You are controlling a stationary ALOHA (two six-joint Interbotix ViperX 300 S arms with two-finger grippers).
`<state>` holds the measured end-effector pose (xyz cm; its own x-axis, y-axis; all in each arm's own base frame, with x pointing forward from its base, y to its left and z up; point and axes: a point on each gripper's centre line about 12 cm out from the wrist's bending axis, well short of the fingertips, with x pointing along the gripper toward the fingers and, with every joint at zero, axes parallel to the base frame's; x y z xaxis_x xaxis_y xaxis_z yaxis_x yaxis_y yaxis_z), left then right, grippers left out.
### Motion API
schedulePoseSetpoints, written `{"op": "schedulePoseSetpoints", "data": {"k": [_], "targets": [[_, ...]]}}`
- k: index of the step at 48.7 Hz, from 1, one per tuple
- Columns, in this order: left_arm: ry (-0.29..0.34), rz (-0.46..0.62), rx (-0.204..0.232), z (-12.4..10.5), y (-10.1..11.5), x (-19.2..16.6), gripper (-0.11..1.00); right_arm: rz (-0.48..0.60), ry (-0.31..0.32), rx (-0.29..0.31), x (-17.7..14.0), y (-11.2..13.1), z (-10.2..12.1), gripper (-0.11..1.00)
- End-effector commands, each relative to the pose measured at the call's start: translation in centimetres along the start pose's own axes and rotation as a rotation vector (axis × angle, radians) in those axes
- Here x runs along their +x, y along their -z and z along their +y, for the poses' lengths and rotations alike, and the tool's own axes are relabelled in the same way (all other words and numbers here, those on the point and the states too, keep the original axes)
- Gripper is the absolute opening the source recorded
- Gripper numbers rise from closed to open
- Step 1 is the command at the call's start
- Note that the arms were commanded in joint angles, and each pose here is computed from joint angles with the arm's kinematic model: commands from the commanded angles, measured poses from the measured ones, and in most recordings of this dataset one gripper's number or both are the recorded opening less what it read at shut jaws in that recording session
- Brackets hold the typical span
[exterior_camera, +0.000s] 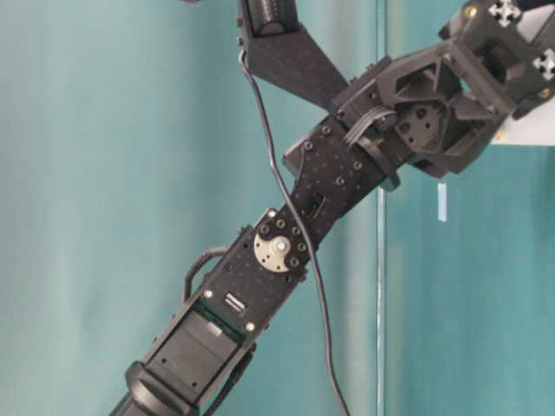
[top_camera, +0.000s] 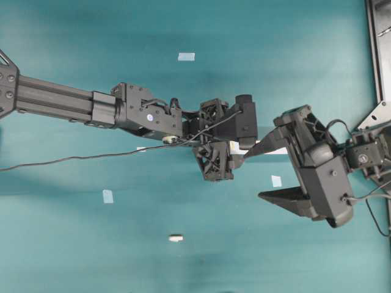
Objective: Move the wooden board into place and insert the rod into its hole.
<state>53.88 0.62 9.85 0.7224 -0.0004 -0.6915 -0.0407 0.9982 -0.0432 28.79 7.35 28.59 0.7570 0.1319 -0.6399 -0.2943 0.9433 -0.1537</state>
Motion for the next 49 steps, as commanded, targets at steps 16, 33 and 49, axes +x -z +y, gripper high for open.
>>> {"op": "schedulePoseSetpoints", "data": {"k": [16,33,49], "targets": [[0.001,-0.058,-0.002,-0.1,-2.0,-4.3,0.76,-0.009,0.001,0.001,-0.3,0.0,0.0,1.0],[0.004,-0.033,0.007,-0.5,2.8,-5.1,0.76,0.017,-0.002,0.002,0.3,0.4,0.1,1.0],[-0.006,-0.254,0.013,-0.3,5.0,-5.1,0.74,0.136,-0.016,0.022,2.2,0.2,0.2,1.0]]}}
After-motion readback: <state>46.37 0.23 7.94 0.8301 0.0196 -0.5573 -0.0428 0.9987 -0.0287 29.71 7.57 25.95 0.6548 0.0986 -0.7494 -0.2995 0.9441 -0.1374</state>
